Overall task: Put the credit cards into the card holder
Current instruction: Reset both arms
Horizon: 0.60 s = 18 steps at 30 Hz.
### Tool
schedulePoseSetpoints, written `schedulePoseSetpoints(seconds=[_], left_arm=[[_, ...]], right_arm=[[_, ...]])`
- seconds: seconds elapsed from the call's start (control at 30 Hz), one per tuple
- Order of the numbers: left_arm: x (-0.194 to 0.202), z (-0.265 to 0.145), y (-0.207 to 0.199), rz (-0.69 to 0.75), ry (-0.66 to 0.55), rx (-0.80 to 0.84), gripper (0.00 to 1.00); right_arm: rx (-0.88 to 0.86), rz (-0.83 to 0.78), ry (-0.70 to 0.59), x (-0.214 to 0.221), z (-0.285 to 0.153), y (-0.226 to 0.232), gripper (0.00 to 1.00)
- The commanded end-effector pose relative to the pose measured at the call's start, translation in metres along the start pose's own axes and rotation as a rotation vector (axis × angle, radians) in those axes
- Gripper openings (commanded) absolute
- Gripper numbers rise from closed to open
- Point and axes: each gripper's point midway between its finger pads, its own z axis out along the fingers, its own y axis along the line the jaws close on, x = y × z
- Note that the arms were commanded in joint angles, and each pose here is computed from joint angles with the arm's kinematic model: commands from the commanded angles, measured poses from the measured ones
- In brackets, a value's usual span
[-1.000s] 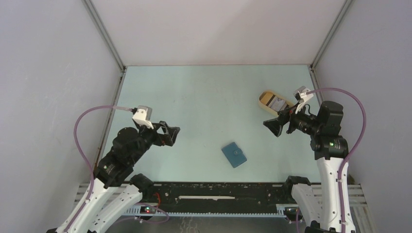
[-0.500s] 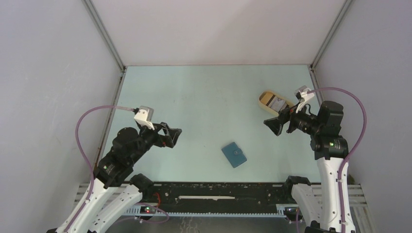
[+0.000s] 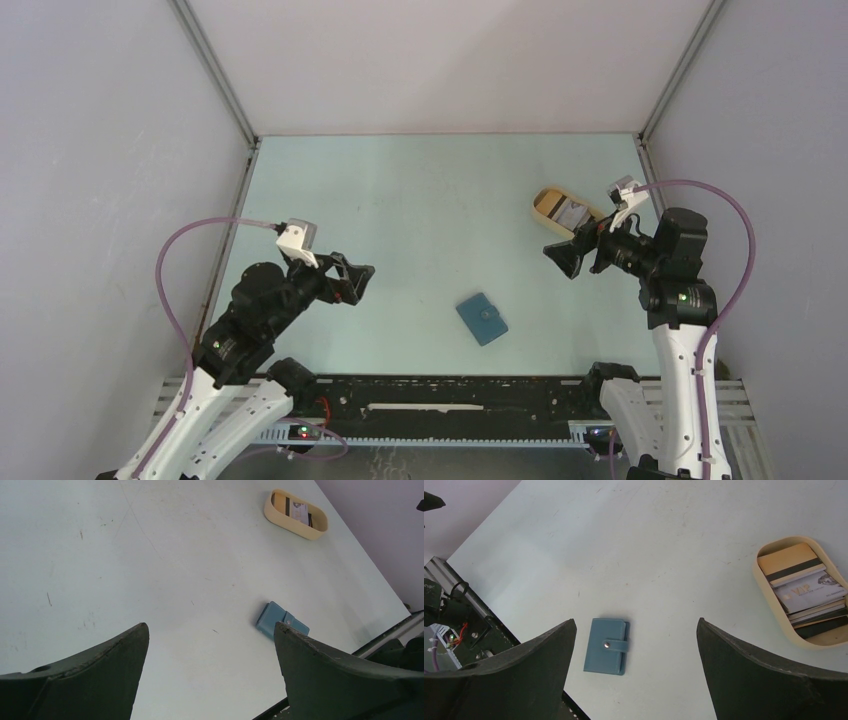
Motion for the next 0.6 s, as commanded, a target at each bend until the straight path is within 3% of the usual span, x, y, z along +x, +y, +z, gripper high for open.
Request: schedulePoseSetpoints(seconds=[0.0,0.57], left_arm=[[-0.0014,0.002,-0.0016,0.016,-0.021,0.021,1.0],[-0.0004,0.0024,-0.0018,0.018,-0.017,0.023,1.0]], right_arm=[[0.01,-0.008,-0.034,-0.009,-0.0016,0.0001,1.0],[0.016,0.0,-0.035,-0.0094,-0.0013,-0.001,1.0]])
